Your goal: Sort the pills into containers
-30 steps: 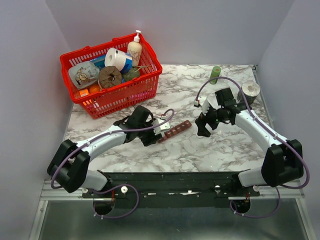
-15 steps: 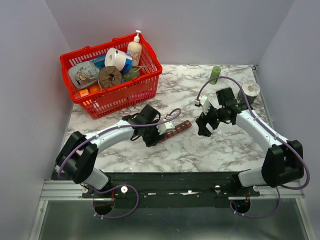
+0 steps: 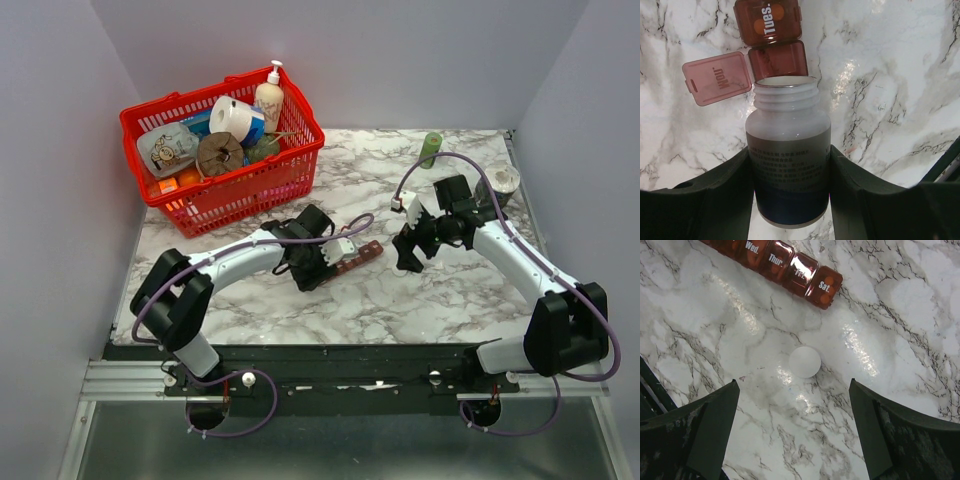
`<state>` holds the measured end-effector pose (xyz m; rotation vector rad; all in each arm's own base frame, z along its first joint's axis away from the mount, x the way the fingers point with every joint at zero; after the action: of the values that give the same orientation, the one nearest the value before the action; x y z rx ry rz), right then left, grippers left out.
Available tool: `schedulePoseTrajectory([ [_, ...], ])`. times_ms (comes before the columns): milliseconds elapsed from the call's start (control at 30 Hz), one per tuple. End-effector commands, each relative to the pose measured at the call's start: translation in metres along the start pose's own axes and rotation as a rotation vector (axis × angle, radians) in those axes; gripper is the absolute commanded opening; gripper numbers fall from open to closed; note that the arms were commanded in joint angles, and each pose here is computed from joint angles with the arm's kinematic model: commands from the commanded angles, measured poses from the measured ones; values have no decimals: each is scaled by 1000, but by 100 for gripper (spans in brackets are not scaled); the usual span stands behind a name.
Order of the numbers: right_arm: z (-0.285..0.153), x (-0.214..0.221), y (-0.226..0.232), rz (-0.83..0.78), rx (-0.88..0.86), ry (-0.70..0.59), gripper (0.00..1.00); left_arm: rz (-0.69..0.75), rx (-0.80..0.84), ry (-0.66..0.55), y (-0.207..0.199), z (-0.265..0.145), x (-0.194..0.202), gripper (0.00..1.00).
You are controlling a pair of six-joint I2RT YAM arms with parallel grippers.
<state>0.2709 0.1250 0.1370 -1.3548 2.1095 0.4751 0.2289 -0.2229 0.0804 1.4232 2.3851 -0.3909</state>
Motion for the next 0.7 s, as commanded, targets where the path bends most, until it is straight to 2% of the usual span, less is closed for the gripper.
schedulePoseTrajectory([
  [0, -6, -3, 1, 8, 6, -12, 100, -30, -45, 64, 2, -6, -1, 0],
  [667, -8, -3, 1, 10, 9, -15, 100, -52, -84, 191, 0, -8, -7, 0],
])
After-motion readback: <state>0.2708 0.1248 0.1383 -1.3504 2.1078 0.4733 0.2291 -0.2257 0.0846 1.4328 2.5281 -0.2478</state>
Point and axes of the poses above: each gripper's point midway between its finger pads, its own z axis out along the fingers, its own y axis along the line the jaws close on, x = y × z, the point moved 3 cm from there along -z, back along the fingers, and after that the axes turned 7 degrees about -z, right-handed, at the moved point
